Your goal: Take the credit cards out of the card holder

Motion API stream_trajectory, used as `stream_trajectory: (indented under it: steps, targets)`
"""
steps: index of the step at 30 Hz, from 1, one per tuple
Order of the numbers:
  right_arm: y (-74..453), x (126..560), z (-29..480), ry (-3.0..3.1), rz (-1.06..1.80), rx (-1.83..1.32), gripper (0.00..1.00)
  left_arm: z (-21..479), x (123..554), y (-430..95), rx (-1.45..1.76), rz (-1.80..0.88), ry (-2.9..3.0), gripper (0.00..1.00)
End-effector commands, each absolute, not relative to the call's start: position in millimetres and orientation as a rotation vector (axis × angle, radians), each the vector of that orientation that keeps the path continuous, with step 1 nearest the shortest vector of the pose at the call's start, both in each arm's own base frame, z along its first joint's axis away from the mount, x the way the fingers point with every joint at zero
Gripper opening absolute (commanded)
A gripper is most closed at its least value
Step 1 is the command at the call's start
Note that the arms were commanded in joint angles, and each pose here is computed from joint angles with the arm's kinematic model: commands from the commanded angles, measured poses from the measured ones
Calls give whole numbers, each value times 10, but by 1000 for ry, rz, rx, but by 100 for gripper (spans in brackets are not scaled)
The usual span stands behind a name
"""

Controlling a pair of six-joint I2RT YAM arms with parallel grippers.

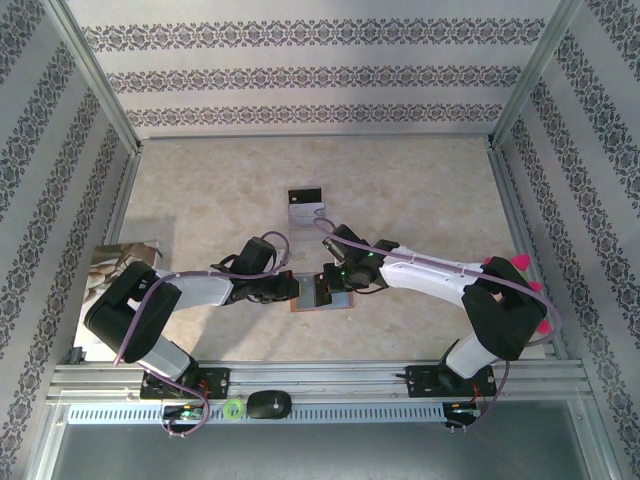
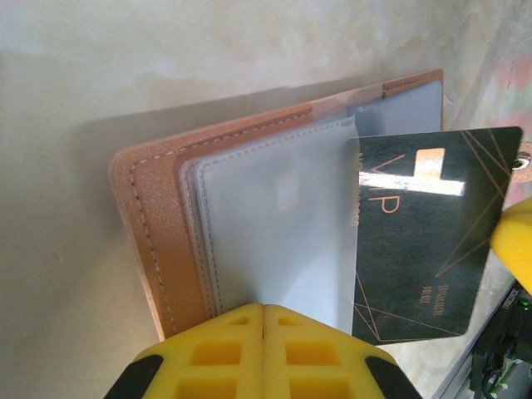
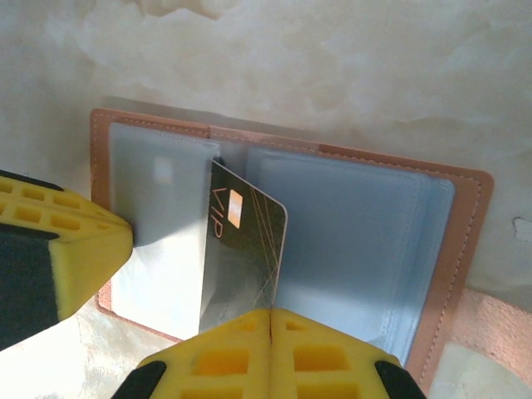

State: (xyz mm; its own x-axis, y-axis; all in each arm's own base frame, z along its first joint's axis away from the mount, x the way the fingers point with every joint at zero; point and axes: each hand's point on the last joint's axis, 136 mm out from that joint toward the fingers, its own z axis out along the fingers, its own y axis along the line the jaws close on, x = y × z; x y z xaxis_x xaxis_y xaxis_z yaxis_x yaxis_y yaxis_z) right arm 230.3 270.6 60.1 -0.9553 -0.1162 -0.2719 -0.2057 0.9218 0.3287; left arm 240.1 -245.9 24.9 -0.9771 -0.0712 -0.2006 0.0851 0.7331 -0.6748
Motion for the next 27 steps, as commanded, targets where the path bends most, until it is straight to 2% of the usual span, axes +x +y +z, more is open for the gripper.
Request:
stream_trajectory:
  steps: [1,11,20,27]
  targets:
    - [2677,2329,777,2793,414,-303,0,119,2354,-2378,-21,-1051,2764,0]
    - [2657,2348,831,2803,325,-360,0,146,2366,-2386,-9,-1062,2755,0]
    - [2851,2302,665,2849,390,-396,0,137,2370,-2387,-7,-1068,2756,0]
    - [2926,2263,597,2861,449,-413,20,136,2372,-2387,-12,-1077,2754,0]
